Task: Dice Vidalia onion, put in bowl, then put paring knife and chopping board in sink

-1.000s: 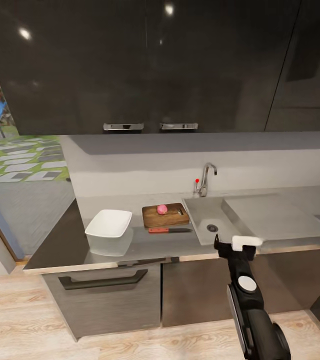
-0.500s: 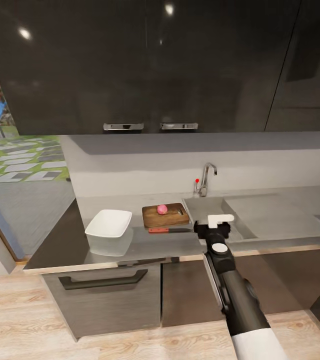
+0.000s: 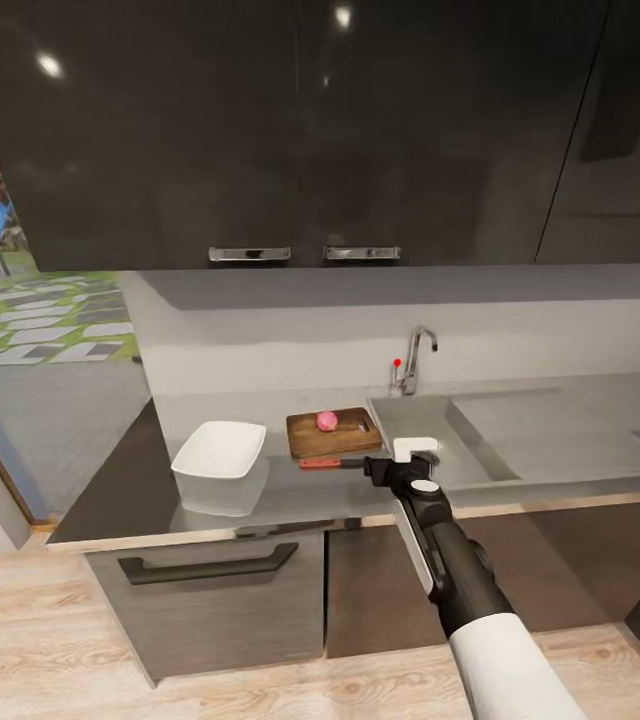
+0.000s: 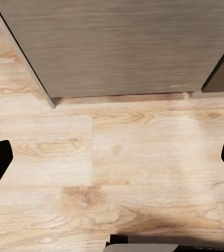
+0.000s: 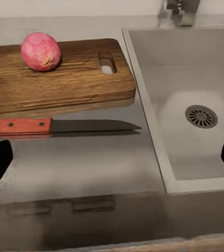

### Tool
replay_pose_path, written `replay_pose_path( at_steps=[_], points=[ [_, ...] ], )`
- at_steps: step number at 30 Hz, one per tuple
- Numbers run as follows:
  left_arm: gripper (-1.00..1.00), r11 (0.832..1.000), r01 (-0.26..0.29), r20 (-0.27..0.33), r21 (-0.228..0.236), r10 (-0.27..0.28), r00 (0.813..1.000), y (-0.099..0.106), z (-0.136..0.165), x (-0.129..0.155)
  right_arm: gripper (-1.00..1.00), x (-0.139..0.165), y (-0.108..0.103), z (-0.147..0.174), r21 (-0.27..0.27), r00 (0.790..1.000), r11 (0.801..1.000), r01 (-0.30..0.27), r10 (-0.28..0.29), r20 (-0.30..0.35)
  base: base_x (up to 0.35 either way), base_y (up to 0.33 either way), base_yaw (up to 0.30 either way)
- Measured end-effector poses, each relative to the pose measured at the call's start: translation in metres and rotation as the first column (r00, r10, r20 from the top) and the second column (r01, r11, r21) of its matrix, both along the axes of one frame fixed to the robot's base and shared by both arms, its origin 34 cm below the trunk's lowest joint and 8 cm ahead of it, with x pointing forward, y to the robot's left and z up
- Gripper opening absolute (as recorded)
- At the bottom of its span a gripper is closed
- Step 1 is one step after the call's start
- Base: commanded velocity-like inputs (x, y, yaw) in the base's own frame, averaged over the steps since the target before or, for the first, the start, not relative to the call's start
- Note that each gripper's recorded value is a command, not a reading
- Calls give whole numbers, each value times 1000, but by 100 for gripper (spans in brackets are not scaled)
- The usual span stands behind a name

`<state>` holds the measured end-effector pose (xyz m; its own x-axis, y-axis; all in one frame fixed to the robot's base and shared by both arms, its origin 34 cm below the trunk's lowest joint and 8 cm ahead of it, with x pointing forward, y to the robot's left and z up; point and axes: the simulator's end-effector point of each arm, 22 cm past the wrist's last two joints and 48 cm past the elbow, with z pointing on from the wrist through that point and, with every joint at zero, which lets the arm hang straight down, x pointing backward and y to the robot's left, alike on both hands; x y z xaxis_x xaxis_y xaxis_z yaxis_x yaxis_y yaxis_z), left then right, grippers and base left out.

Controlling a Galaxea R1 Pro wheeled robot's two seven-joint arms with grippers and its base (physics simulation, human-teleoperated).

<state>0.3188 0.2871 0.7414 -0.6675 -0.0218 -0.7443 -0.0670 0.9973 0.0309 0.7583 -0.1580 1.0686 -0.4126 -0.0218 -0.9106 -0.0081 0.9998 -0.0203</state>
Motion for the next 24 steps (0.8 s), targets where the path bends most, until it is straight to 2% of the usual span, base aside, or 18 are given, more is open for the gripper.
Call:
replay_pose_path(
  at_steps=[13,24],
  points=[
    [100,1000,0,0,0,0,1000,0,0,0,100,1,3,5,7,1000,1000,-14,14,11,238,203,0],
    [100,1000,0,-1,0,0,1000,0,0,0,100,0,4,1,7,1000,1000,-14,14,2,28,25,0]
  ],
)
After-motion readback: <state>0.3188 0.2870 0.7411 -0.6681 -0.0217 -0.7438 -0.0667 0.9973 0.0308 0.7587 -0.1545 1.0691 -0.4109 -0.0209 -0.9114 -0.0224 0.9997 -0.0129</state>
